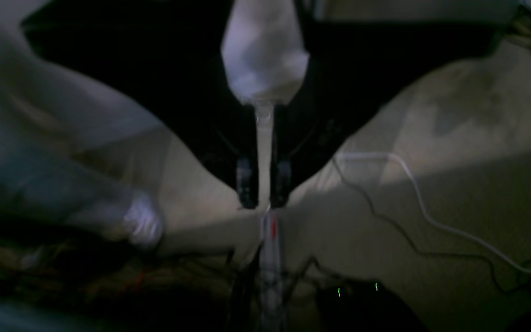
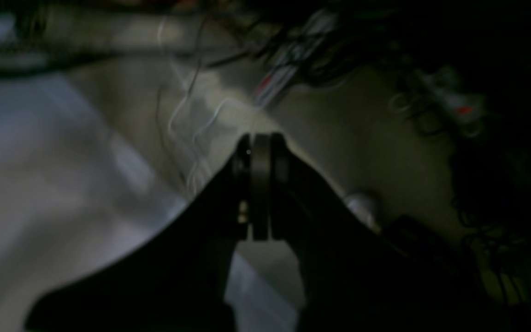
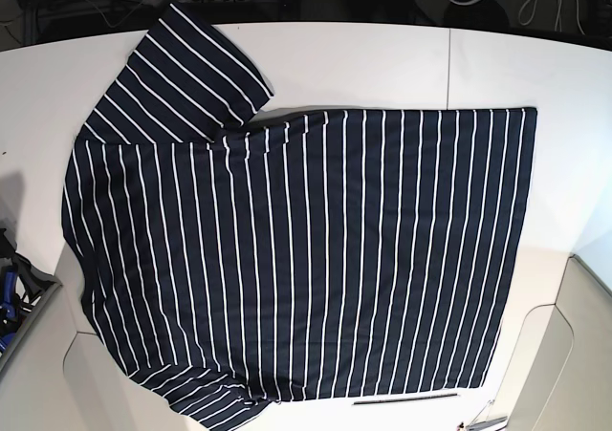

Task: Fold the T-shirt properly
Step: 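Move both grippers out from rest toward the shirt's shoulder corners, then grasp the shirt's shoulder corners with the left and right grippers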

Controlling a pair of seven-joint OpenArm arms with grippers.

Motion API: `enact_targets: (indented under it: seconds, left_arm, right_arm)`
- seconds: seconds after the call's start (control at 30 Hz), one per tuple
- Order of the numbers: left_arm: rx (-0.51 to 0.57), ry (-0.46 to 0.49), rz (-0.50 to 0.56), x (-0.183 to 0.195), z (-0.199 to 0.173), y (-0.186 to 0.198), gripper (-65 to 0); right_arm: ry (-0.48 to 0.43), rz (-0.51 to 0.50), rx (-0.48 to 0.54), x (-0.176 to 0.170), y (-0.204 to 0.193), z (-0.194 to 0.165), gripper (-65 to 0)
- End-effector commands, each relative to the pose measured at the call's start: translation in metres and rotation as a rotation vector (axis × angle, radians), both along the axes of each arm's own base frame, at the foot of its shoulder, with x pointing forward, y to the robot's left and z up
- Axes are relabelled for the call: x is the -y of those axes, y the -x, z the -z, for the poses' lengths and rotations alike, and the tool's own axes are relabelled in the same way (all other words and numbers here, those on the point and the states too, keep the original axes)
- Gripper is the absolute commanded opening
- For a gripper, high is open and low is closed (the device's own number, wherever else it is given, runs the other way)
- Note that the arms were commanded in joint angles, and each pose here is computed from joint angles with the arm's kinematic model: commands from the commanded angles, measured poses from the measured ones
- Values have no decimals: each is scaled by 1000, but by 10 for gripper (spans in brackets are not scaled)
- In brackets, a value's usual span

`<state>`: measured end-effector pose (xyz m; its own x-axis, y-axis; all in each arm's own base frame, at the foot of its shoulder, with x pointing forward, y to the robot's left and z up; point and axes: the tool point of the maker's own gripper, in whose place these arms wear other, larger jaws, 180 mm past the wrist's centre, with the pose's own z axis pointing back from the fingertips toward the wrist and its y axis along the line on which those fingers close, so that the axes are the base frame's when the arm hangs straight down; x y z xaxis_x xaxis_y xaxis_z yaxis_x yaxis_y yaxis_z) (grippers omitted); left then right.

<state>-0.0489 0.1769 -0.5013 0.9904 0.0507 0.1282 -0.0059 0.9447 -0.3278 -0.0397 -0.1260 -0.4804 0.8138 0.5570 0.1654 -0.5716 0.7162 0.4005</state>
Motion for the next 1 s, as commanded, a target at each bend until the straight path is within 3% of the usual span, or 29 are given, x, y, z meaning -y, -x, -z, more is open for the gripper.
enact_targets:
  seconds: [0.0,0.13,0.37,0.47,0.6,0.67,0.73,0.8,0.97]
  left_arm:
    - [7,1,-17,-5,-9,0,-571]
    - [72,-18,-85,-27,-33,-26,-512]
    - [259,-115,-167,-77,-85,-79,-497]
    - [339,-149,-187,-92,-108,-96,-496]
    - [430,-193,-168,-108,-135,-115,-496]
    - [467,-205,-166,-115,-145,-123,-450]
    - [496,-214,-160,-121,-151,-130,-344]
    - [513,-218,-151,-123,-154,-134,-280]
    - [563,-231,-146,-128,-162,-153,-274]
  right_arm:
    - [-42,19,19,-6,-8,-10,-650]
    - [-112,50,34,-22,-27,-34,-650]
    - [-231,94,185,-42,-76,-85,-648]
    - [-211,129,269,-32,-100,-98,-564]
    - [-191,255,364,-7,-134,-112,-419]
    - [-154,326,415,12,-150,-116,-380]
    - [-104,401,456,33,-163,-120,-344]
    - [-56,449,481,53,-171,-123,-317]
    - [-9,574,480,90,-178,-125,-307]
